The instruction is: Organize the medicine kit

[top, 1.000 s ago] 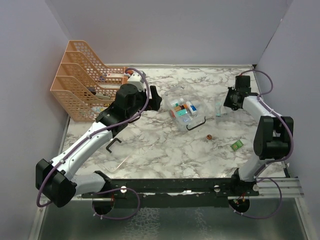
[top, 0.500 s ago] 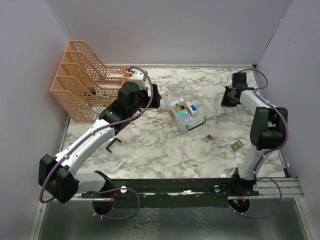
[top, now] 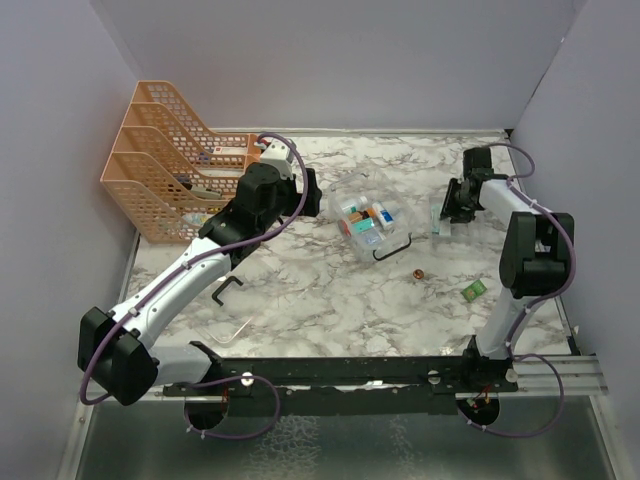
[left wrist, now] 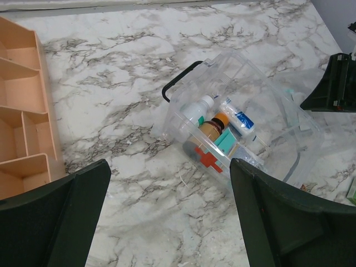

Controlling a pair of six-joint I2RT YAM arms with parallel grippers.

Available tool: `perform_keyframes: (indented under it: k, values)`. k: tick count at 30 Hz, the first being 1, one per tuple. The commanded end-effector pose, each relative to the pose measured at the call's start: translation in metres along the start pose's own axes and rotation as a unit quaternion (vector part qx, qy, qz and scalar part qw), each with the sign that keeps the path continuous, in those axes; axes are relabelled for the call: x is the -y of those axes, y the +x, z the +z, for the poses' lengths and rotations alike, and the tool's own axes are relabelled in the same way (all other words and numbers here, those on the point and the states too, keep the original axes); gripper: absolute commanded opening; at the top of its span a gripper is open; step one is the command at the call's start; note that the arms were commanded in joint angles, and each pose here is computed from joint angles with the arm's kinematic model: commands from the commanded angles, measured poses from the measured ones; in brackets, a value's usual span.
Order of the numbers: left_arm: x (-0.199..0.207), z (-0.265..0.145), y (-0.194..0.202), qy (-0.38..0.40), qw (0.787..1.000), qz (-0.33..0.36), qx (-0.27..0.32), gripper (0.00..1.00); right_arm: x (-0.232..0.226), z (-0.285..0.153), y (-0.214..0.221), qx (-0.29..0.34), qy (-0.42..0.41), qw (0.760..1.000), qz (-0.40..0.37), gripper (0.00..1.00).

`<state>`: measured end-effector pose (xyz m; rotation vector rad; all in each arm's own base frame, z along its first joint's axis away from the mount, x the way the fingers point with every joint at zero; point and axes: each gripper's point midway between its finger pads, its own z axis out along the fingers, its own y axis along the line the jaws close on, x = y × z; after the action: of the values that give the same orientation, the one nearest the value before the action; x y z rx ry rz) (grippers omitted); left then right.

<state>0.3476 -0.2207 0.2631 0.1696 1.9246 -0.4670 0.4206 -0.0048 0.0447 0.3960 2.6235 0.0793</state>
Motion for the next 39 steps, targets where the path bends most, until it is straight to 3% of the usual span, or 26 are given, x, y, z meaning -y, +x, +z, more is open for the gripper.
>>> perform_keyframes:
  k: [1, 8, 14, 21, 30, 39]
  values:
    - [-0.001, 0.000, -0.021, -0.006, 1.000, 0.001, 0.030, 0.92, 0.000, -0.027, -0.030, 0.050, 0.007, 0.999, 0.002, 0.34]
    - [-0.001, -0.003, -0.021, -0.005, 1.000, 0.000, 0.031, 0.92, 0.015, -0.057, -0.030, 0.073, 0.046, 0.996, 0.021, 0.36]
    - [-0.003, -0.009, -0.016, -0.005, 1.000, -0.007, 0.029, 0.92, 0.028, -0.100, -0.006, 0.100, 0.067, 0.989, 0.084, 0.36]
    - [-0.007, -0.016, -0.006, -0.008, 1.000, -0.014, 0.027, 0.92, 0.065, -0.130, 0.052, 0.115, 0.140, 0.964, 0.193, 0.51]
    - [-0.007, -0.023, 0.004, -0.010, 1.000, -0.008, 0.022, 0.92, 0.087, -0.125, 0.118, 0.065, 0.200, 0.940, 0.267, 0.68]
    - [-0.002, -0.026, 0.003, -0.006, 1.000, 0.000, 0.028, 0.92, 0.101, -0.116, 0.144, 0.044, 0.234, 0.923, 0.304, 0.69]
